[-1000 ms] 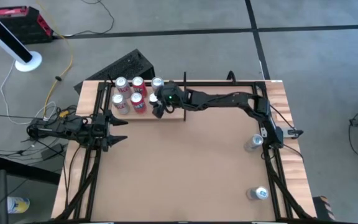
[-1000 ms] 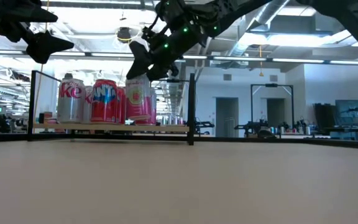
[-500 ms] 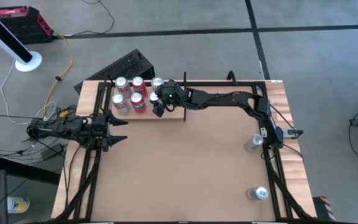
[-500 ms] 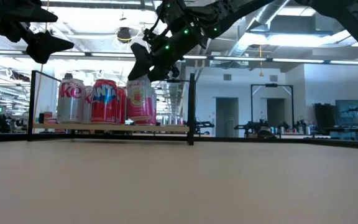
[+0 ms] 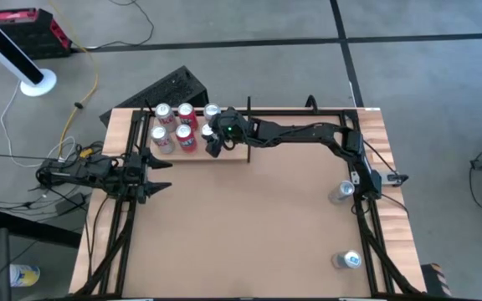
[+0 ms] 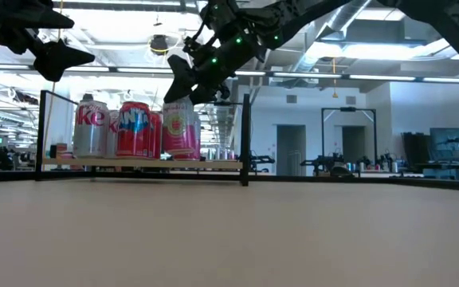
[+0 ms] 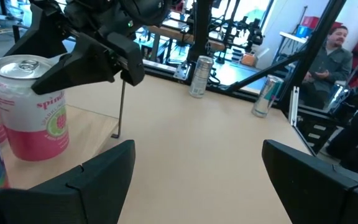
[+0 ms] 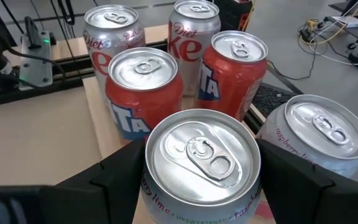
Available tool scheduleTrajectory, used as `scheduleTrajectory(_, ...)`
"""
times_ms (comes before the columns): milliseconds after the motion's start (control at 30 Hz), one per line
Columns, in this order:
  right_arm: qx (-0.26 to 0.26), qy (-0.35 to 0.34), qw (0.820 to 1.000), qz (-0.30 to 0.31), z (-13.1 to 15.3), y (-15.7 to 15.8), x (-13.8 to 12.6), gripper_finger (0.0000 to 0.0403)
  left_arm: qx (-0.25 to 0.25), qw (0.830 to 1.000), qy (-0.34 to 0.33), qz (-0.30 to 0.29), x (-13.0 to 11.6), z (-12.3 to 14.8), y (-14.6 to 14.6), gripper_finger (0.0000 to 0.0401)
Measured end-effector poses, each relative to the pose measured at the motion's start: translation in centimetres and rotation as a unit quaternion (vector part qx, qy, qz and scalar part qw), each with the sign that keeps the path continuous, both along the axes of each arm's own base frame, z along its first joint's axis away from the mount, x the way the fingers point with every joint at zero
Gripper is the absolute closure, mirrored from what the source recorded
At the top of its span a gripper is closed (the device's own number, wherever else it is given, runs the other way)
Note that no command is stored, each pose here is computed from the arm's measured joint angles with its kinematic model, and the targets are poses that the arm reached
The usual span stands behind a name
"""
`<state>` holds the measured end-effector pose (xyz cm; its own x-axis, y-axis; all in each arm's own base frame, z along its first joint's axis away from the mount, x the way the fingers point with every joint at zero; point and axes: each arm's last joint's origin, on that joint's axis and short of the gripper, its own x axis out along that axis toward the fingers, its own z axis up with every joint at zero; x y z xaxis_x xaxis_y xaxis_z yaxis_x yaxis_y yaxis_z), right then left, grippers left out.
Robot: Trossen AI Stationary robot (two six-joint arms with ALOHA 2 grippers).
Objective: Place canned beverage on shelf
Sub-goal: Put the pink and white soda can on the shelf aligned with the other pink and white soda can
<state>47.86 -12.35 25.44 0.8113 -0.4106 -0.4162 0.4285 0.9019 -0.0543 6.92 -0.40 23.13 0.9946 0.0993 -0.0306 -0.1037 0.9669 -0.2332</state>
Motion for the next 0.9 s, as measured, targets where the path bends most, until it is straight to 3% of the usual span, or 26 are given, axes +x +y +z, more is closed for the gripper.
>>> scheduleTrajectory(367, -0.003, -0.003, 1.0, 0.016, -2.3, 0.0, 1.1, 0.0107, 0.0, 1.0, 0.002, -0.001, 0.0, 0.0, 0.0, 0.0065)
scheduleTrajectory(900, -0.005, 0.023, 1.0, 0.021, -2.4, 0.0, 0.8, 0.0107, -0.001, 1.0, 0.003, -0.012, 0.0, 0.0, -0.1, 0.0065)
